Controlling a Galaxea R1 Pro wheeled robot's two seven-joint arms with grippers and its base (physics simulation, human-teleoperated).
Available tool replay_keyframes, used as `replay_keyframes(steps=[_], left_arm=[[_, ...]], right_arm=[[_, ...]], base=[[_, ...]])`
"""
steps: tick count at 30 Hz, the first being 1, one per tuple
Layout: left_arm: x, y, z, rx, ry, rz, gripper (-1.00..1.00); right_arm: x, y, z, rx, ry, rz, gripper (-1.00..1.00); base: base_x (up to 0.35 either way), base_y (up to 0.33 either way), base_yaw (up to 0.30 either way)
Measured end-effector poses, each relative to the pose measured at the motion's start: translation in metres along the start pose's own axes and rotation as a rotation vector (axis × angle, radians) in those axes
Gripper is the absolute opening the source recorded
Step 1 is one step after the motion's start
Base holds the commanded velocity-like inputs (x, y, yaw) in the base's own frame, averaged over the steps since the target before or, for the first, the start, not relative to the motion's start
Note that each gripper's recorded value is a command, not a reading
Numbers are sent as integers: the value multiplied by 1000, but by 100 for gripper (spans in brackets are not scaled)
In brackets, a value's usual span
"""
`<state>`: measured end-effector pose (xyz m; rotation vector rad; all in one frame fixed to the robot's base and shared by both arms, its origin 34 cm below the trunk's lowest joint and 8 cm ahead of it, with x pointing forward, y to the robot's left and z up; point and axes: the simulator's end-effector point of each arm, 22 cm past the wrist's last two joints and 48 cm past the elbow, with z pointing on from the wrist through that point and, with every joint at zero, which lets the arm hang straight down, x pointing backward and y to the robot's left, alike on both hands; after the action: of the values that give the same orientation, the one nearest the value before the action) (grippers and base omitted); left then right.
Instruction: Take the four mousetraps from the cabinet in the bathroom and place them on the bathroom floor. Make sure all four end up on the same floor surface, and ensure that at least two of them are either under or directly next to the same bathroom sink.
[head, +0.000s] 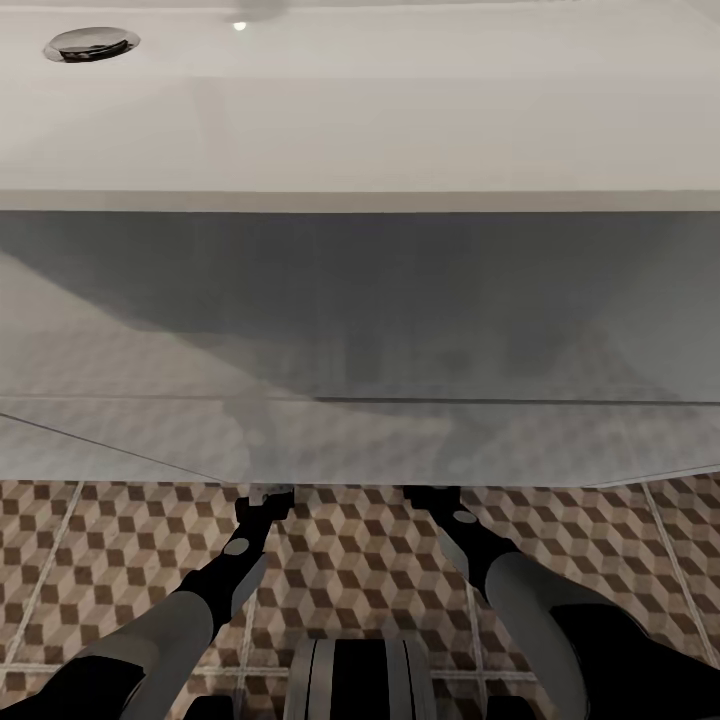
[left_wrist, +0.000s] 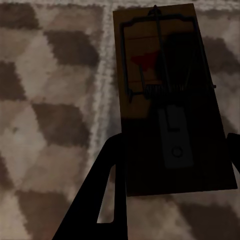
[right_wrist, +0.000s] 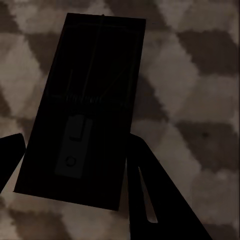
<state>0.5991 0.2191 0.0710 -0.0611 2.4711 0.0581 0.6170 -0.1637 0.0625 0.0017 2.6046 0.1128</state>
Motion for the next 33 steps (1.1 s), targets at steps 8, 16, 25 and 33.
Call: replay_keyframes(steps=[8,16,25,33], left_arm=[[0,0,0,0,-1,0,-100],[0,0,0,0,-1,0,-100],[0,0,0,0,-1,0,-100],[0,0,0,0,-1,0,-100]], right_arm=[[0,-5,0,7,0,2,-100],[0,-11,0,21,1,28,-100],[1,-13,0,25,2,35,-100],[2,-12,0,25,6,37,-100]], base=[[0,0,0],[0,0,0],[0,0,0],[0,0,0]])
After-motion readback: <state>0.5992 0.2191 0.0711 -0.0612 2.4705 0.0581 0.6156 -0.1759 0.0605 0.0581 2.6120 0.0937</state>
